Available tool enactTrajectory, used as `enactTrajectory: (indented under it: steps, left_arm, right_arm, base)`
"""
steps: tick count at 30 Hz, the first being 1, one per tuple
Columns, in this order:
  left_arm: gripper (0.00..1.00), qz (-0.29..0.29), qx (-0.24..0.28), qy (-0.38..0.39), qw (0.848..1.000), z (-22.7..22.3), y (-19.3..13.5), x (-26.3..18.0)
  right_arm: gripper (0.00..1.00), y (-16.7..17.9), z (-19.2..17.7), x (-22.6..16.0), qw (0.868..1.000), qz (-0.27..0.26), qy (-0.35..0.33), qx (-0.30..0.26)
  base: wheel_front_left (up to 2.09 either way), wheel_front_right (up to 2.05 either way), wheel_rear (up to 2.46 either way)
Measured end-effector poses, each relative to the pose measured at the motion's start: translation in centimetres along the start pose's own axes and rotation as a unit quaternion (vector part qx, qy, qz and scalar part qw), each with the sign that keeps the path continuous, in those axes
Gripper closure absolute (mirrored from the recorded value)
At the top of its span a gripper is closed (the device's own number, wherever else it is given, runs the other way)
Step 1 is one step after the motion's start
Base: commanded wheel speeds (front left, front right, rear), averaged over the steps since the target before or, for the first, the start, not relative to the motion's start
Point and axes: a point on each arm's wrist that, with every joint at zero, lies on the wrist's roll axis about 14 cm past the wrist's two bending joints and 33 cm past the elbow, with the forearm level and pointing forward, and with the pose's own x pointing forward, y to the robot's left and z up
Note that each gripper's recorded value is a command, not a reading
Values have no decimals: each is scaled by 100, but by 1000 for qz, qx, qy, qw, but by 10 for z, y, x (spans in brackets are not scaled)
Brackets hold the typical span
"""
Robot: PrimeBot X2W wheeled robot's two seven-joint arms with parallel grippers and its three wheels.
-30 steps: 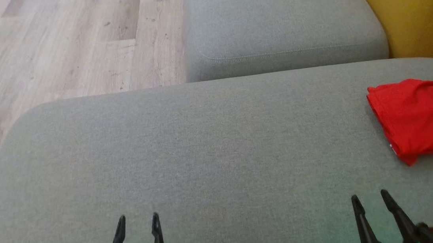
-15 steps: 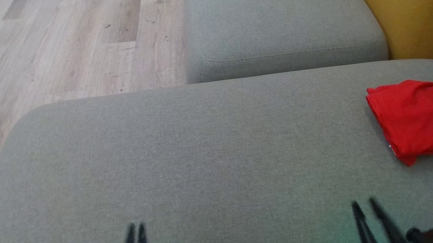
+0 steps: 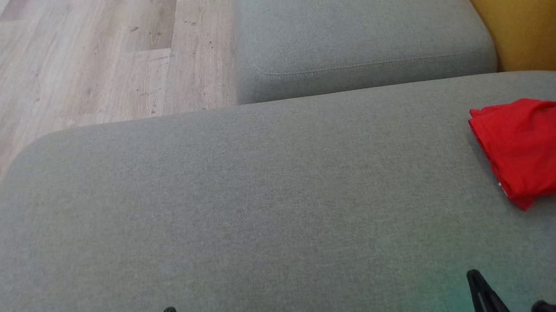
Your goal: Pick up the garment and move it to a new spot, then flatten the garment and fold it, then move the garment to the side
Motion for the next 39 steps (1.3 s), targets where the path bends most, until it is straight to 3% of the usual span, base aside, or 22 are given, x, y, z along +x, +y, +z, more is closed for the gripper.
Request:
enactTrajectory:
  steps: [22,39]
  left_arm:
    - [100,14,-124,22,992,1,9,20]
    - [100,21,-234,33,972,4,16,36]
  right_arm:
    - [100,-15,14,17,992,-33,-16,123]
    - [100,-30,20,26,971,-58,-23,233]
  base:
    - [0,0,0]
    - [0,0,0]
